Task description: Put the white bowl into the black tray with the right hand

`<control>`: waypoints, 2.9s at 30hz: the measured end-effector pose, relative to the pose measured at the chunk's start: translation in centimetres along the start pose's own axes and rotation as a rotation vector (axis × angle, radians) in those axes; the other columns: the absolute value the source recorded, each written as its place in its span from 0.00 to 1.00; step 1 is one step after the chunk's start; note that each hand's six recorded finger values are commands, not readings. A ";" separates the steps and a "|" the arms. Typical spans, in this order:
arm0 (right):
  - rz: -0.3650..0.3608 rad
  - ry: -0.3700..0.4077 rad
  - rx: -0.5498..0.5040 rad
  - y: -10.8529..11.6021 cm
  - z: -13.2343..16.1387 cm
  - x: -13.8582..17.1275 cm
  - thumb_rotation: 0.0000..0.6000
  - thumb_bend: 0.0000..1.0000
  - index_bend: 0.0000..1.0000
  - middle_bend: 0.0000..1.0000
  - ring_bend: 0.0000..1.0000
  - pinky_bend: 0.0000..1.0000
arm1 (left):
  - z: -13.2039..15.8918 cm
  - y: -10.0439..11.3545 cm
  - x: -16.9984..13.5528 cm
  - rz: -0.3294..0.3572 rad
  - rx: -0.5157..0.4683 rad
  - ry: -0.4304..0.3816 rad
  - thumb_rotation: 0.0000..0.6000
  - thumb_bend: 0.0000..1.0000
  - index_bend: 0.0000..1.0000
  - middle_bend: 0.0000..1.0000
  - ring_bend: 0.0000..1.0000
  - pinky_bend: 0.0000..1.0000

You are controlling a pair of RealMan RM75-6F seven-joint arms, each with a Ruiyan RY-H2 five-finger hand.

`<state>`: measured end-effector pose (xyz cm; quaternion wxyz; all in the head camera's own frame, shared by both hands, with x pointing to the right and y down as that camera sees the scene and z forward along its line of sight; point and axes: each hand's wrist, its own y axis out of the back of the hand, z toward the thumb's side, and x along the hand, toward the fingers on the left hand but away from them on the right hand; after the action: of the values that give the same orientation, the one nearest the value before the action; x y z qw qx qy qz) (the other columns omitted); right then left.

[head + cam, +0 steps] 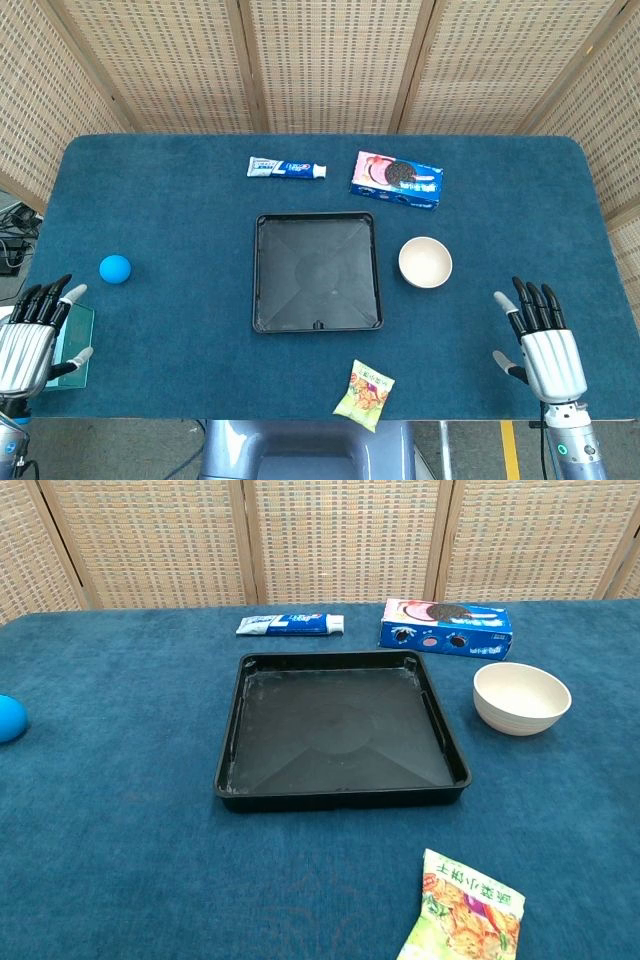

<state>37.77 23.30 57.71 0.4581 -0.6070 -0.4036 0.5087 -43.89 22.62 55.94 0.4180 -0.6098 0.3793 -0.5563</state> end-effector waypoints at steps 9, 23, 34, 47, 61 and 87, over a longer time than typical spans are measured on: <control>0.043 -0.011 0.007 -0.4 -0.2 0.2 1.00 0.20 0.00 0.00 0.00 0.00 | 0.0 -0.1 -0.1 -0.031 0.019 0.009 1.00 0.00 0.00 0.00 0.00 0.00; -0.008 0.022 -0.029 0.0 0.6 -0.9 1.00 0.20 0.25 0.00 0.00 0.06 | -0.1 -0.1 -0.1 -0.030 0.015 0.009 1.00 0.00 0.00 0.00 0.00 0.00; 0.028 0.098 -0.053 -1.0 3.4 -6.8 1.00 0.23 0.38 0.06 0.00 0.13 | -0.2 -0.3 0.1 -0.038 0.012 0.015 1.00 0.00 0.00 0.00 0.00 0.00; 0.198 0.096 -0.026 -5.7 6.7 -14.3 1.00 0.29 0.43 0.08 0.00 0.14 | -0.7 -0.9 0.5 -0.063 -0.004 0.025 1.00 0.00 0.00 0.00 0.00 0.00; 0.268 0.065 0.011 -8.8 6.6 -16.1 1.00 0.30 0.48 0.12 0.00 0.15 | -1.1 -0.9 0.8 -0.067 -0.010 0.035 1.00 0.00 0.00 0.00 0.00 0.00; 0.309 0.060 0.030 -12.2 5.7 -17.1 1.00 0.47 0.64 0.23 0.00 0.18 | -1.2 -1.2 1.2 -0.071 -0.009 0.040 1.00 0.00 0.00 0.00 0.00 0.00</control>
<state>29.21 10.87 73.42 0.3952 -0.6698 -0.2839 0.5609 -44.94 21.89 57.52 0.3877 -0.6133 0.3683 -0.5813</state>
